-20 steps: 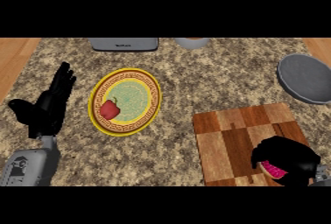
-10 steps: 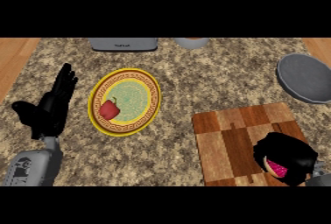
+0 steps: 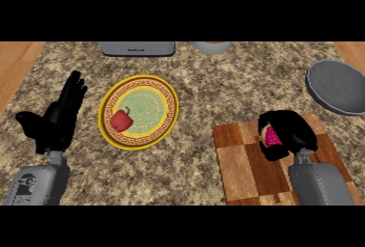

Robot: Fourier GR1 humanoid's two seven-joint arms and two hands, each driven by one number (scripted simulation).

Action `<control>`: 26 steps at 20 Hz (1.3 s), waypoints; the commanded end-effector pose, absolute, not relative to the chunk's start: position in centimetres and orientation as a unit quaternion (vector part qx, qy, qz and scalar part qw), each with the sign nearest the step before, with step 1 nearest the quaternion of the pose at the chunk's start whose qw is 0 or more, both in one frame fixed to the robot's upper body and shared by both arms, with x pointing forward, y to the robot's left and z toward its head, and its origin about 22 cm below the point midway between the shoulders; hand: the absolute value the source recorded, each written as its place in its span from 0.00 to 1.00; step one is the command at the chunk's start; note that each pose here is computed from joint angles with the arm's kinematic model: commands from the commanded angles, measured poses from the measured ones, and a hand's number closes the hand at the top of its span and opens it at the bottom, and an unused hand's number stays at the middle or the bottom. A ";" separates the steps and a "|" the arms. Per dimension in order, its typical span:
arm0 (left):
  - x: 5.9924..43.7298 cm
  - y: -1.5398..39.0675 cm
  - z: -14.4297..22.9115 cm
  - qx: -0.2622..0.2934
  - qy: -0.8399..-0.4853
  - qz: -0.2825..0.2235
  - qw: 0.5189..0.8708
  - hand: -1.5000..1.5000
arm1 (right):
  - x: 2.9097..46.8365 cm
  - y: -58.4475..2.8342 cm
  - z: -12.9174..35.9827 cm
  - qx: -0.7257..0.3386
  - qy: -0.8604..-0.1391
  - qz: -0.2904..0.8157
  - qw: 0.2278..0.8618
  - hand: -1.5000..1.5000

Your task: Pick the cupcake from the cutting board and place it in the pan

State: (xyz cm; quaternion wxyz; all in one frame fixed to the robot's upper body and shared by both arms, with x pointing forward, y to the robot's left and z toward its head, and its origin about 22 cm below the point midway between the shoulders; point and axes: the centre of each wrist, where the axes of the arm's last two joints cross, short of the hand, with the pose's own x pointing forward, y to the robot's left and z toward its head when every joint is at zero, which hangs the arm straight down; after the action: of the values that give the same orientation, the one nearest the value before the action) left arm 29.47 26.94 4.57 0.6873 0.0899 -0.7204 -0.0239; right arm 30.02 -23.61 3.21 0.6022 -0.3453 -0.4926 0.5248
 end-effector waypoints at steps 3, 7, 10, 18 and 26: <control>29.9 28.2 5.7 0.094 -0.727 -0.032 0.680 0.50 | 32.2 -18.5 8.0 -0.478 -0.535 0.350 0.603 1.00; 31.7 26.8 6.2 0.096 -0.729 -0.026 0.677 0.50 | 33.7 -15.9 11.7 -0.502 -0.560 0.279 0.597 1.00; 28.7 26.8 4.4 0.092 -0.725 -0.020 0.682 0.50 | 34.2 -19.2 12.4 -0.532 -0.560 0.244 0.586 1.00; 30.3 26.8 4.6 0.085 -0.724 -0.029 0.684 0.50 | 36.6 -26.9 13.6 -0.495 -0.614 0.091 0.608 1.00; 29.3 27.4 4.4 0.083 -0.727 -0.027 0.681 0.50 | 38.0 -38.1 11.3 -0.559 -0.567 0.081 0.599 1.00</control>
State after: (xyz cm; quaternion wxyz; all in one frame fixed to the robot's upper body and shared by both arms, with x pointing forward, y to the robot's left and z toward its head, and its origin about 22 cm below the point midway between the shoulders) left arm 29.74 26.96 4.68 0.6810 0.0854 -0.7269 -0.0251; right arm 37.94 -33.97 12.81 0.6071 -0.5333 -0.5802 0.1021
